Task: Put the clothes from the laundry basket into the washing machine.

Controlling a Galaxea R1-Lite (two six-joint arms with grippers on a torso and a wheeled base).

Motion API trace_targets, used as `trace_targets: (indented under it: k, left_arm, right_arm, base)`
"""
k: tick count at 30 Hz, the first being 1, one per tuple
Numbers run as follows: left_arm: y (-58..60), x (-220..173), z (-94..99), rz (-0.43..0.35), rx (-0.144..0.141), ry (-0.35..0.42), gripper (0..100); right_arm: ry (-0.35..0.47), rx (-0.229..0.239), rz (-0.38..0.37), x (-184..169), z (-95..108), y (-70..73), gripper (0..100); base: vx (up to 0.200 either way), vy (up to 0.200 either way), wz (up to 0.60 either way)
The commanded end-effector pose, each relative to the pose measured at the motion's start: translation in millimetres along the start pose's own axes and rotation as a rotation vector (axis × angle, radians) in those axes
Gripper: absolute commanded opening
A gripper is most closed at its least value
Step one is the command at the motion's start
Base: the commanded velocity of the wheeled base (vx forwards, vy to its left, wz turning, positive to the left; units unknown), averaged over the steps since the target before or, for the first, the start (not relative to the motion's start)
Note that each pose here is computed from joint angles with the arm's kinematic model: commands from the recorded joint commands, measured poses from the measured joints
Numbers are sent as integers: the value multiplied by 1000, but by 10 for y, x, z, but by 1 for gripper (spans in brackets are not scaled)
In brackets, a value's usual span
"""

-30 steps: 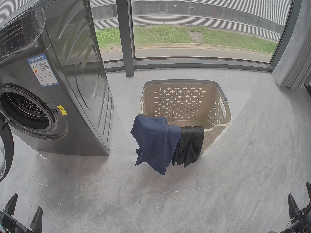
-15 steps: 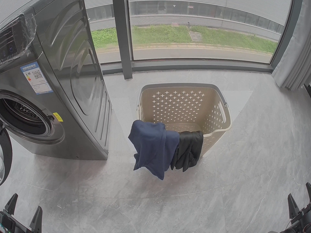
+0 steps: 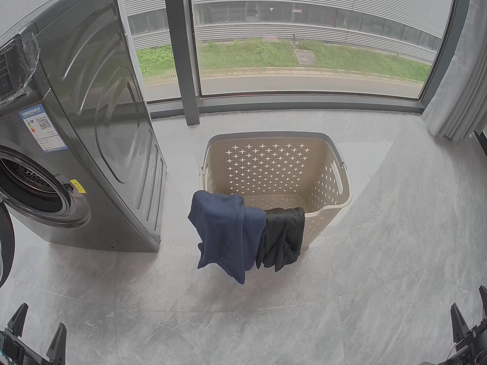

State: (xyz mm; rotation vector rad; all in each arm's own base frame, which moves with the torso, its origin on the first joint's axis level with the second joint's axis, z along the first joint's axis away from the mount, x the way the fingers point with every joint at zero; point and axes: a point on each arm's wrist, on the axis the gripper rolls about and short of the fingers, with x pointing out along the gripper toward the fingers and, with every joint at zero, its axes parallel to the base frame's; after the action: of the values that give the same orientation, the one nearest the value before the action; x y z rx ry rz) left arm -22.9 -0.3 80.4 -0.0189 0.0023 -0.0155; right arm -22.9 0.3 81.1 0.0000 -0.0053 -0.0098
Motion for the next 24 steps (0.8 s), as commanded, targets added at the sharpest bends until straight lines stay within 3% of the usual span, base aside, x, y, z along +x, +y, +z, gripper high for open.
trace_targets:
  k: [1,5,21,22,24]
  left_arm:
    - [1,2,-47,0,-1,2,100]
    - [1,2,-47,0,-3,2,100]
    - [2,2,-47,5,-6,2,100]
    - [2,2,-47,5,-6,2,100]
    - [2,2,-47,5,-6,2,100]
  right_arm:
    - [7,-2,2,5,-50,0,100]
    - [2,0,4,3,-50,-1,100]
    - [-2,9,-4,3,-45,-2,100]
    - [-81,6,5,-36,106,0,100]
    - [-134,20,11,-83,287,0,100]
  base:
    - [200,0,0]
    - [200,0,0]
    - [0,0,0]
    - [0,0,0]
    - [0,0,0]
